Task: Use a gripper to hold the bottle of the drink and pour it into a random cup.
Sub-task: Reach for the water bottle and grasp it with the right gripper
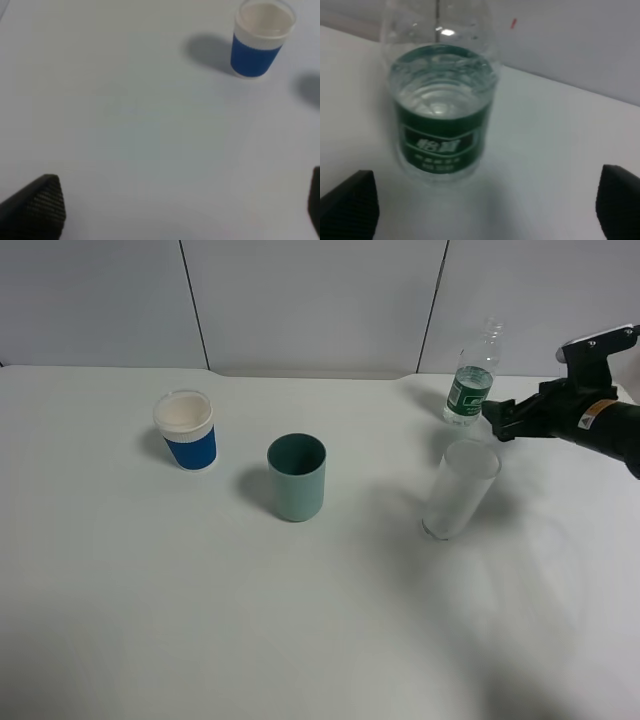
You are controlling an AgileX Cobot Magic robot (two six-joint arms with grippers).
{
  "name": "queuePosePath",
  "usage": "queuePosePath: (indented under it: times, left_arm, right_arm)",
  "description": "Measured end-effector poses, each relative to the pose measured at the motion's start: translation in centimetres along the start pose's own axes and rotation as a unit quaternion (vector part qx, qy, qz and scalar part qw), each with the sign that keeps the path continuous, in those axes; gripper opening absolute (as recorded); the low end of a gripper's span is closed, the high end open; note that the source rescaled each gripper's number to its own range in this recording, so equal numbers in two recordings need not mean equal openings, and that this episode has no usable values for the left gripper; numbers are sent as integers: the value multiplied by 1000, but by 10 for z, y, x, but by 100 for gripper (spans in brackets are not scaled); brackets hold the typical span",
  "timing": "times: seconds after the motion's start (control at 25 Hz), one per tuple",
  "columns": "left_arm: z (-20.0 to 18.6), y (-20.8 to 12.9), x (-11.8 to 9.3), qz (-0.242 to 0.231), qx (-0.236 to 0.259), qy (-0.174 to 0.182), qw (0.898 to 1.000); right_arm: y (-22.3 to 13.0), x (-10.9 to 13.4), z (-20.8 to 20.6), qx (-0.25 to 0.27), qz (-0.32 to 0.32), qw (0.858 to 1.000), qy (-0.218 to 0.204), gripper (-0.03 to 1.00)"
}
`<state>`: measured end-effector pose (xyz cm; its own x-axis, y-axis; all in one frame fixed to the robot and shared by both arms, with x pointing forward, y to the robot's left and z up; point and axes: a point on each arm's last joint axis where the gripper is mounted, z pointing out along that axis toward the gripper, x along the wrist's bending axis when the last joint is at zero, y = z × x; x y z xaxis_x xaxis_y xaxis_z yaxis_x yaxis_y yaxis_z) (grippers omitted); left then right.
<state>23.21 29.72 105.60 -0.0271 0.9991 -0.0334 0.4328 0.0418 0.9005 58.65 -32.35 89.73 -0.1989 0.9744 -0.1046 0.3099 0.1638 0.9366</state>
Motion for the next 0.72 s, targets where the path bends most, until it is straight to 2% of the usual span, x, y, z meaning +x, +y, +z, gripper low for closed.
queuePosePath:
  times: [0.2, 0.72]
  left_arm:
    - [0, 0, 0, 0, 0, 0, 1000]
    - [0, 0, 0, 0, 0, 0, 1000]
  right_arm:
    - [-9, 6, 7, -40, -2, 999, 28, 92]
    - [-10, 0, 24, -60, 9, 998, 18, 92]
